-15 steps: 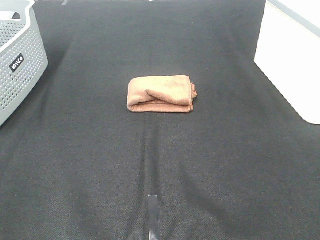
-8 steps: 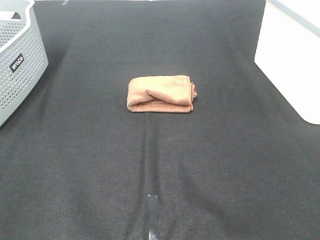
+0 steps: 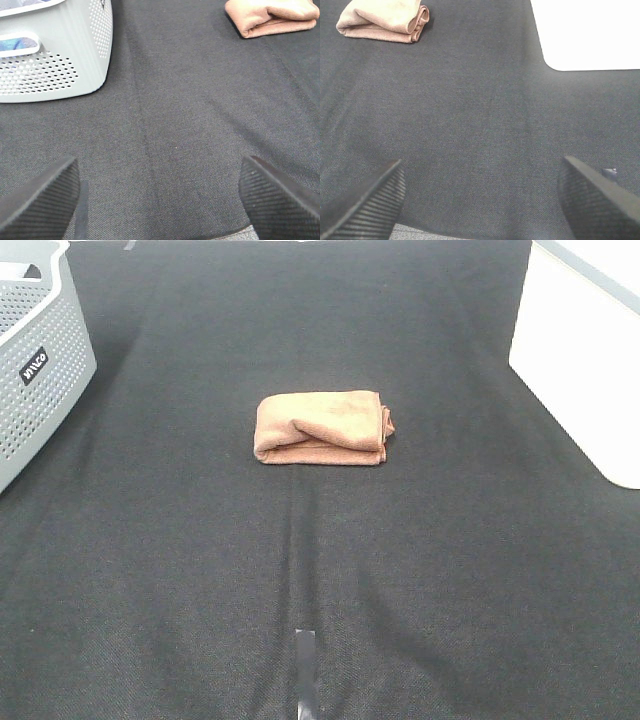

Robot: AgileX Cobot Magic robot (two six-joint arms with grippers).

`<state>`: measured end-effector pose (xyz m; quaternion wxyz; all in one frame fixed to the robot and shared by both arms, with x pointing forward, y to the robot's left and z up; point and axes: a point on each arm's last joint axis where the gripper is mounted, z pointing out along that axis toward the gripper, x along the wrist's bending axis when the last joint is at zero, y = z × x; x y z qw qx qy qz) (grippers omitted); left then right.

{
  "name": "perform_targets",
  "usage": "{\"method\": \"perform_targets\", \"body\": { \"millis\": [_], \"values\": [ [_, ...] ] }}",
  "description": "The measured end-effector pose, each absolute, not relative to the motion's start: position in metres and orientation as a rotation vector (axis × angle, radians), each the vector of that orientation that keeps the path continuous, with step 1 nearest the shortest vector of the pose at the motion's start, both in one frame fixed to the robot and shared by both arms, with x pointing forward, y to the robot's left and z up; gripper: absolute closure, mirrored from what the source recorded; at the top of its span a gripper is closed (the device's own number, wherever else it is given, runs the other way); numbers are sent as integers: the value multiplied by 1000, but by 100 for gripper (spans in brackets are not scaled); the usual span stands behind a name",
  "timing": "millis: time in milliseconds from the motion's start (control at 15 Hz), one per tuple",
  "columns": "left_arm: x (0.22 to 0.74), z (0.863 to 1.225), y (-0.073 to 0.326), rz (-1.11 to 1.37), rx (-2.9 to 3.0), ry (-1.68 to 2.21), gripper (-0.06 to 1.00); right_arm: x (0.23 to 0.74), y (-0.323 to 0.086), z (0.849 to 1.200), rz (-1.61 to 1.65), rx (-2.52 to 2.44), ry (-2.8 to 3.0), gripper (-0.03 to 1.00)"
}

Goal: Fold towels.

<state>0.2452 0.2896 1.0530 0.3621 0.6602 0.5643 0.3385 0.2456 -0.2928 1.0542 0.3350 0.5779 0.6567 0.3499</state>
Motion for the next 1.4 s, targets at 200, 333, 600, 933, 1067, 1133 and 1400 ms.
{"method": "perform_targets", "body": {
  "millis": [200,333,600,933,1067,1133,1400],
  "values": [
    [237,1053,289,913,1665,1416,12,238,-293,1054,944,1473,1678,18],
    [233,1053,289,929,1651,1401,12,232,-293,1054,970,1445,1648,18],
    [233,1053,289,899,1680,1351,12,232,-293,1054,971,1443,1645,18],
    [233,1053,289,899,1680,1351,12,232,-293,1054,971,1443,1645,18],
    [233,1053,289,899,1680,1351,12,232,-293,1054,971,1443,1645,18],
    [233,1053,289,899,1680,1351,12,232,-293,1054,971,1443,1645,18],
    [233,1053,289,900,1679,1351,12,232,-293,1054,971,1443,1645,18]
  ]
}}
